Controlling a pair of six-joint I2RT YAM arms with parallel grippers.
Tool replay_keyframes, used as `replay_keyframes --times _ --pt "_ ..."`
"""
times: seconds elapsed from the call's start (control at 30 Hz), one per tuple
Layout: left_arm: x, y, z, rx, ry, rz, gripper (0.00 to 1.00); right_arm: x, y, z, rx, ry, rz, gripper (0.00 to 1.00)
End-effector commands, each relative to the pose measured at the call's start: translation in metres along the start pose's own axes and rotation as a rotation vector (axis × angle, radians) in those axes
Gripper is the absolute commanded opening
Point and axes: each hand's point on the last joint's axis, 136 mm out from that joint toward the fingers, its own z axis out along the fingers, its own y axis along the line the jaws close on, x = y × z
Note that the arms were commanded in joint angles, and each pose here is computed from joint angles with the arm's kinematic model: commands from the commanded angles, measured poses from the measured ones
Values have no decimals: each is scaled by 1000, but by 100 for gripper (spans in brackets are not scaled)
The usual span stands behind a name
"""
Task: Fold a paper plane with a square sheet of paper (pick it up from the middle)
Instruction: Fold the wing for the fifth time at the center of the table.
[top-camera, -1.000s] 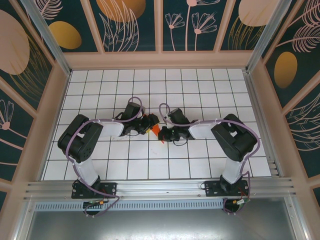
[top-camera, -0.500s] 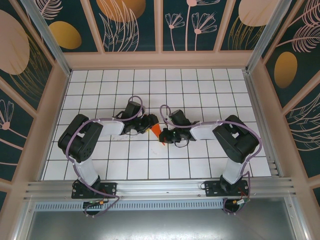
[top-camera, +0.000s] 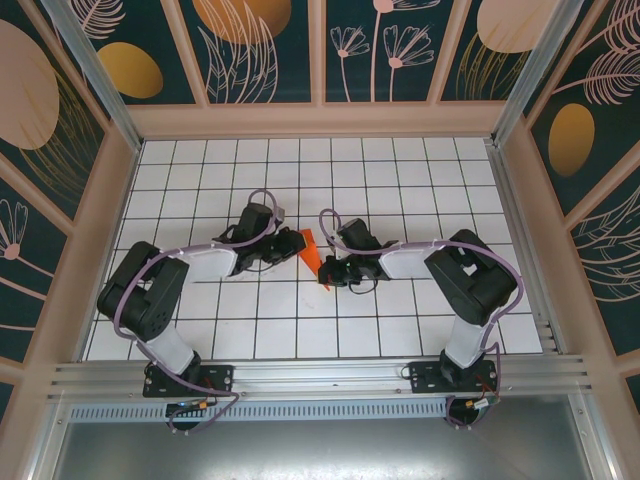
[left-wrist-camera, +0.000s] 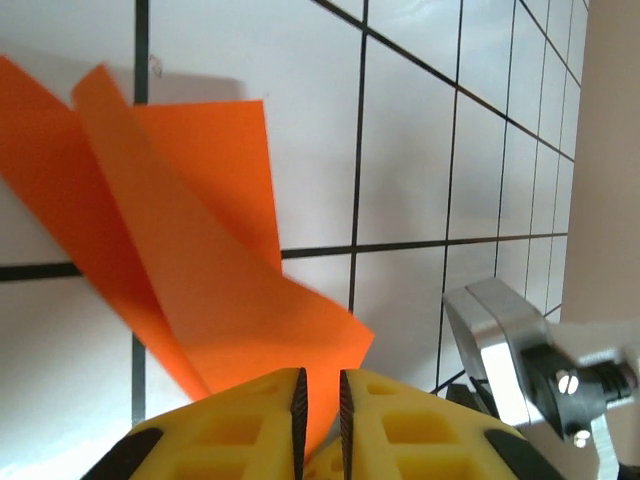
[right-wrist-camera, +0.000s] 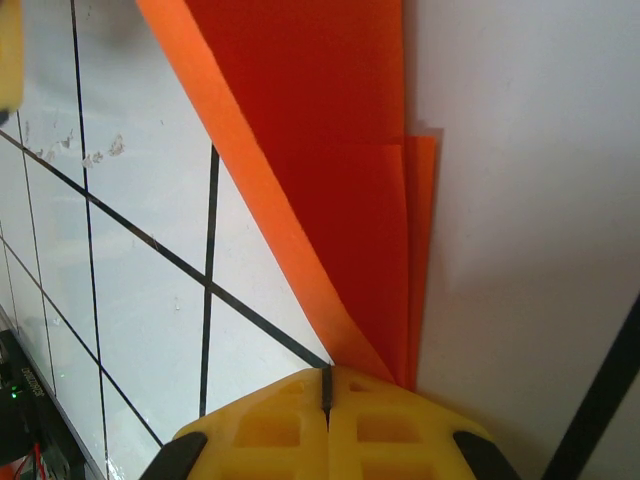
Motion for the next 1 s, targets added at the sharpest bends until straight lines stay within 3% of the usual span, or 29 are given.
replay_keyframes --times 0.0,0.23,0.5,0.97 --pt "7 -4 -7 31 -4 45 14 27 -30 8 93 105 57 0" --pt "21 -1 -1 67 34 55 3 29 -33 10 99 115 66 0" --pt "28 -15 15 82 82 100 2 28 -34 9 103 110 70 0" --pt "33 27 36 -66 104 41 0 17 -24 2 90 74 22 0"
